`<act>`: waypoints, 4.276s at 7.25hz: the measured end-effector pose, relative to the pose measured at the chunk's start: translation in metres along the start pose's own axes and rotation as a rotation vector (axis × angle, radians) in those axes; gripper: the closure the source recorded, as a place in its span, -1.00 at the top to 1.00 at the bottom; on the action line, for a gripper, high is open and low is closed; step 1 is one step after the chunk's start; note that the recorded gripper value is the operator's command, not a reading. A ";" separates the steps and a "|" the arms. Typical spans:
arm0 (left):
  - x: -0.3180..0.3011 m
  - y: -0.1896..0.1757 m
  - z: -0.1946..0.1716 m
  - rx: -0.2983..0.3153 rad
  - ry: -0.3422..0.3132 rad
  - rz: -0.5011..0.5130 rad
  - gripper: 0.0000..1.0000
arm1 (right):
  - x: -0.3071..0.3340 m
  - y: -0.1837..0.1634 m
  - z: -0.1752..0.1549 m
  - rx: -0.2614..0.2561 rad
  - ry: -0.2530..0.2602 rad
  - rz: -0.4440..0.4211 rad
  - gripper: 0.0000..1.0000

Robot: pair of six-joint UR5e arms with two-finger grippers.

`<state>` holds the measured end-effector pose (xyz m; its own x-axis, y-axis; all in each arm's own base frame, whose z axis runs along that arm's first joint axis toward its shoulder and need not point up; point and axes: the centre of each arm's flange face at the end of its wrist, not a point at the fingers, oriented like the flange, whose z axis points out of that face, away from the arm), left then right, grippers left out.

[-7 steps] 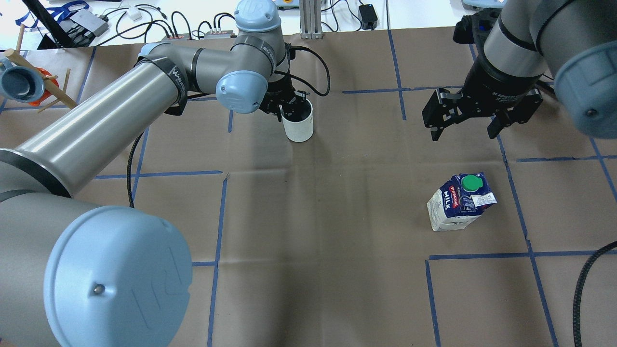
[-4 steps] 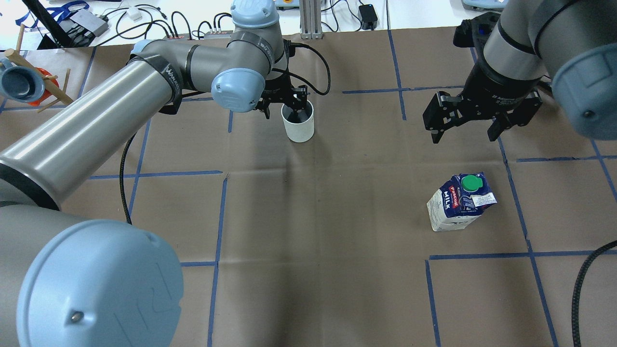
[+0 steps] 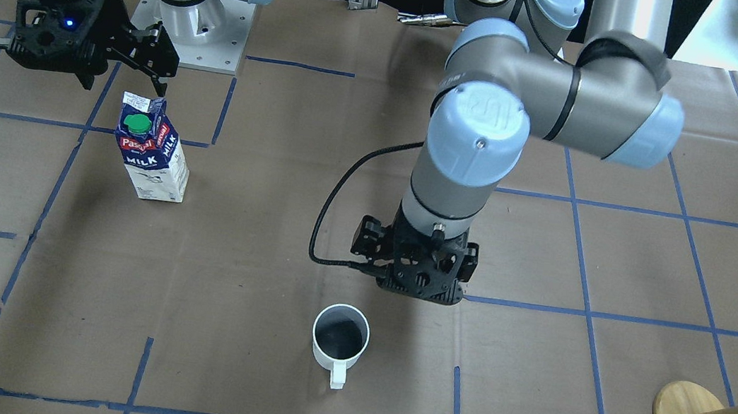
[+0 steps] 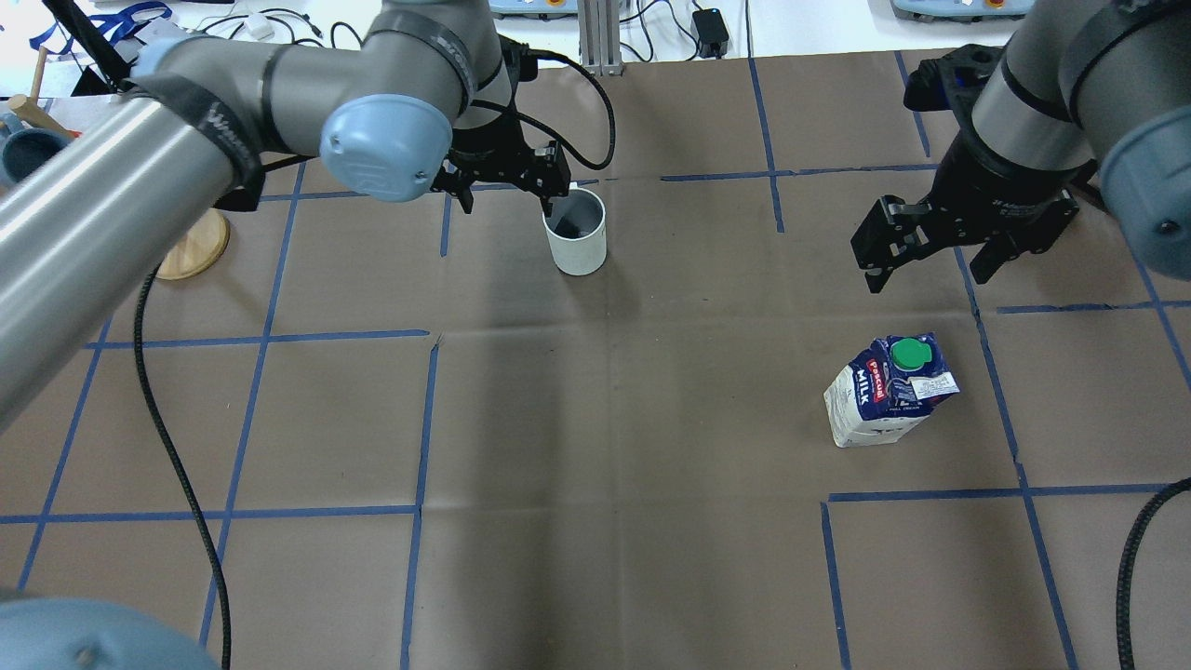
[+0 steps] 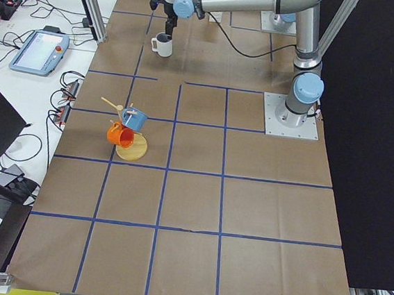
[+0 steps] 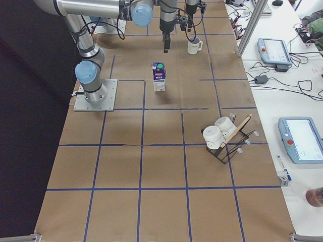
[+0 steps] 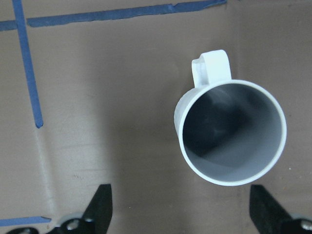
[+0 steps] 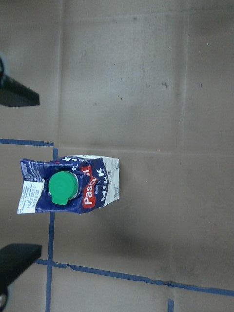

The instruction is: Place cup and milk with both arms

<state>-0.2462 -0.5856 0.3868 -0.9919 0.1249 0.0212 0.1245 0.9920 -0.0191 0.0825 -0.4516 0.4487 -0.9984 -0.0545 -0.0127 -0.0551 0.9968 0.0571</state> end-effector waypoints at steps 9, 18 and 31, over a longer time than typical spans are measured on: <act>-0.099 0.234 -0.126 -0.100 0.016 -0.110 1.00 | 0.030 0.017 0.069 0.039 -0.016 0.064 1.00; -0.118 0.174 -0.137 -0.036 -0.001 -0.025 1.00 | 0.023 0.016 0.128 0.035 -0.047 0.042 0.02; -0.120 0.179 -0.154 -0.095 -0.029 -0.023 1.00 | -0.060 -0.146 0.011 0.025 -0.026 0.039 0.02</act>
<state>-0.1016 -0.4205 0.5348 -0.9946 0.1034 -0.0086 0.1024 0.9918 0.0764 0.1507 -0.5934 0.4297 -0.9992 -0.0142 -0.0366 -0.0155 0.9993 0.0334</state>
